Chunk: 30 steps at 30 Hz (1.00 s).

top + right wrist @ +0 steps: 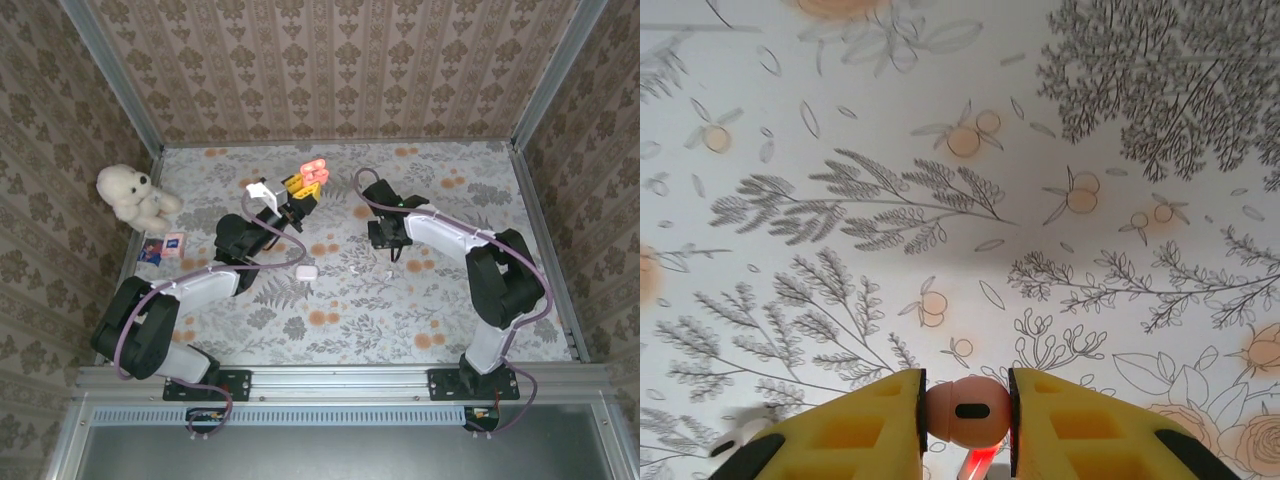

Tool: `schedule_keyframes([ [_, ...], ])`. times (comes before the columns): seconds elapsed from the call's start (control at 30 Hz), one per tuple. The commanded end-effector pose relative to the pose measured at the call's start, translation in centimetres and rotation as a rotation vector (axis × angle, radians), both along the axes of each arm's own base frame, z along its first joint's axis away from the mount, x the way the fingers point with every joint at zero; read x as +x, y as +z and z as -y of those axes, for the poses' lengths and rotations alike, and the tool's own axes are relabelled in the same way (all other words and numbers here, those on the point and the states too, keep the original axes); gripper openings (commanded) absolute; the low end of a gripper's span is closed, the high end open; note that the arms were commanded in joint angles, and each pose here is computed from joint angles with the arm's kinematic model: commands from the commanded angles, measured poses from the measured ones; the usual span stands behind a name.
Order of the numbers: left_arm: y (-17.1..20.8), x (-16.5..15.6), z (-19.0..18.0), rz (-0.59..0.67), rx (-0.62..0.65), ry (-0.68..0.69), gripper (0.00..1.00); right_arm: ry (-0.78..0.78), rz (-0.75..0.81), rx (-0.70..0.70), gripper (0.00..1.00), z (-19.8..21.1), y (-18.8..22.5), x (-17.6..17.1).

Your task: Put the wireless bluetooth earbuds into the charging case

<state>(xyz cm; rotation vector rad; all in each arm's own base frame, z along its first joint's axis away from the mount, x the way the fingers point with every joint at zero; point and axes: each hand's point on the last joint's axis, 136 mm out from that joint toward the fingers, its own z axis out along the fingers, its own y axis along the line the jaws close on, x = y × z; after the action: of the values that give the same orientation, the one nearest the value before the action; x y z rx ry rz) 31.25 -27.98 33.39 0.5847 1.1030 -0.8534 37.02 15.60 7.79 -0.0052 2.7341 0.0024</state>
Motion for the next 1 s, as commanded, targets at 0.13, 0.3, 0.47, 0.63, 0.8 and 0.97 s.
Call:
schedule_keyframes([
  [0.13,1.2,-0.3,0.4,0.019,-0.031,-0.029,0.0,0.016,0.222,0.085,0.27,-0.1,7.7,0.7],
  [0.3,1.1,-0.5,0.9,0.015,-0.028,-0.063,0.0,0.043,0.403,0.16,0.28,-0.5,14.4,1.1],
  [0.47,0.7,-0.8,1.6,0.005,-0.019,-0.103,0.0,0.064,0.541,0.217,0.28,-0.6,20.7,0.6],
  [0.63,0.3,-1.2,2.5,-0.013,-0.008,-0.164,0.0,0.094,0.625,0.279,0.28,-1.1,25.0,0.0],
  [0.8,-0.3,-1.6,3.6,-0.037,0.003,-0.231,0.0,0.13,0.682,0.335,0.29,-1.8,27.8,-0.6],
  [0.97,-0.3,-1.8,4.7,-0.049,0.005,-0.286,0.0,0.166,0.737,0.398,0.29,-2.5,30.0,-1.2],
])
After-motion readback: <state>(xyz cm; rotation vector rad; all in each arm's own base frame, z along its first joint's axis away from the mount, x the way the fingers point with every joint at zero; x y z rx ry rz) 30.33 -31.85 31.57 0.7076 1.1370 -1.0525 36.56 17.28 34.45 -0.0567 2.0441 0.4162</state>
